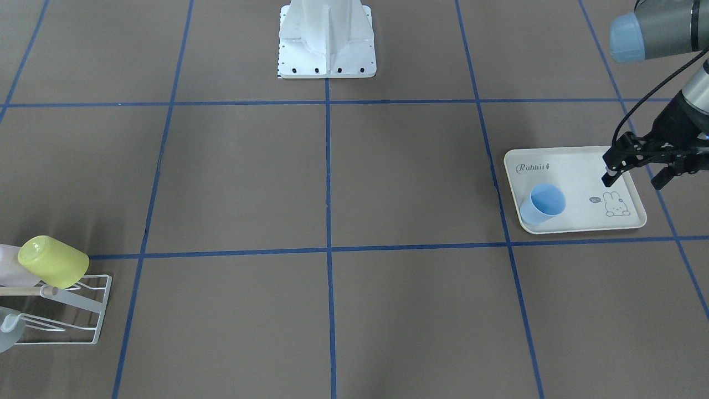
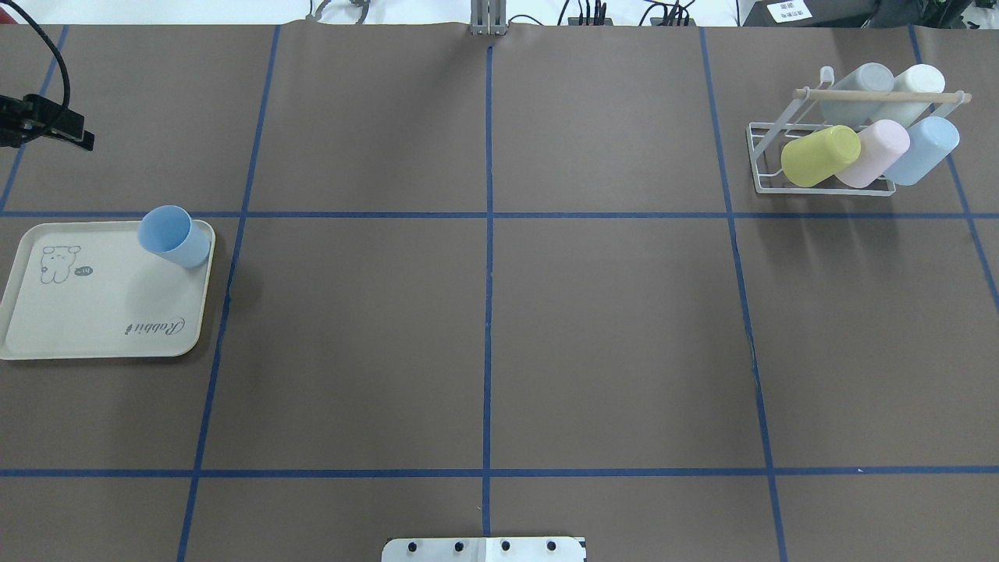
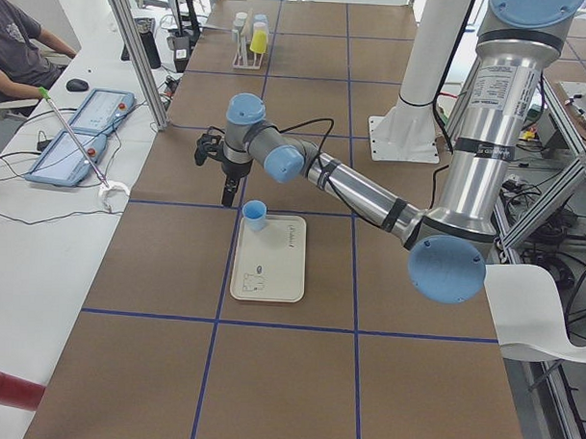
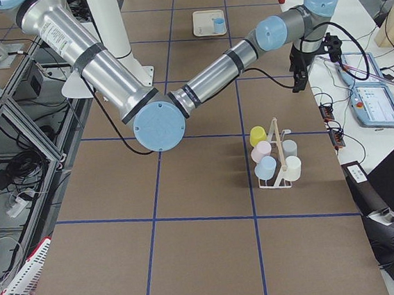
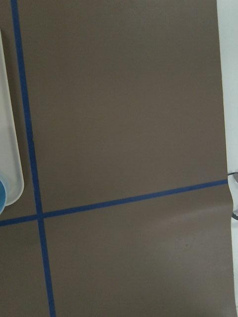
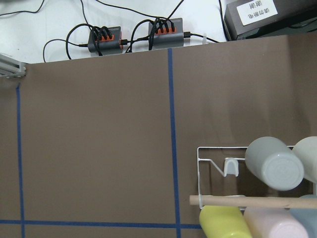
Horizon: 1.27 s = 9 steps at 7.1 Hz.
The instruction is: Transfer IKEA cup to right arm and place on rack
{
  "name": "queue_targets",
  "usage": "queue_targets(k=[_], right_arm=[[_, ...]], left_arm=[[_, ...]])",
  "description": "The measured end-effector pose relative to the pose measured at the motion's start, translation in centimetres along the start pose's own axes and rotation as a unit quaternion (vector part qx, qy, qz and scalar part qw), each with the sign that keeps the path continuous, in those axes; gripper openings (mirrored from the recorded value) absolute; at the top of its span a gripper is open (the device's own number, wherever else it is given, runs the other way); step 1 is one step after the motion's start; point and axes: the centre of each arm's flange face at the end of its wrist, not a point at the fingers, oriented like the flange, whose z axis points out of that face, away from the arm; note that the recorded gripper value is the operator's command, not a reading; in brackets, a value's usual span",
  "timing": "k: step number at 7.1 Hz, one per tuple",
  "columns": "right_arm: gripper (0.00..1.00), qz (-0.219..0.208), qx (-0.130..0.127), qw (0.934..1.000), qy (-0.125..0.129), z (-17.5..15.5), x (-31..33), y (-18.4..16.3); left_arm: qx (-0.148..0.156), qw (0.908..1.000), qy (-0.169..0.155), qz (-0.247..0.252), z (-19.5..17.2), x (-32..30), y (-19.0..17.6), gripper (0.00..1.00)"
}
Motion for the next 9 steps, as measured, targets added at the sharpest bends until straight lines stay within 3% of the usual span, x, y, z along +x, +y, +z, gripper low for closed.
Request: queue_targets(k=[2,4,9], right_arm=[[0.99,0.018,0.005,0.9997,-0.016,0.4,-4.7,5.3],[0.99,0.036,0.004,0.9989,-0.028,0.7,-7.8,8.4],[0.99,0.038,-0.003,0.9988,-0.032,1.6,-9.2,10.0]], left_arm=[[0.006,0.9994,-0.004,-0.034,4.2,2.5,2.3,1.0],[0.003,0.9991,-0.001,-0.042,7.4,2.3,3.0,1.0],[-0.024,0.9992,0.0,-0.031,10.7,3.0,4.7,1.0]])
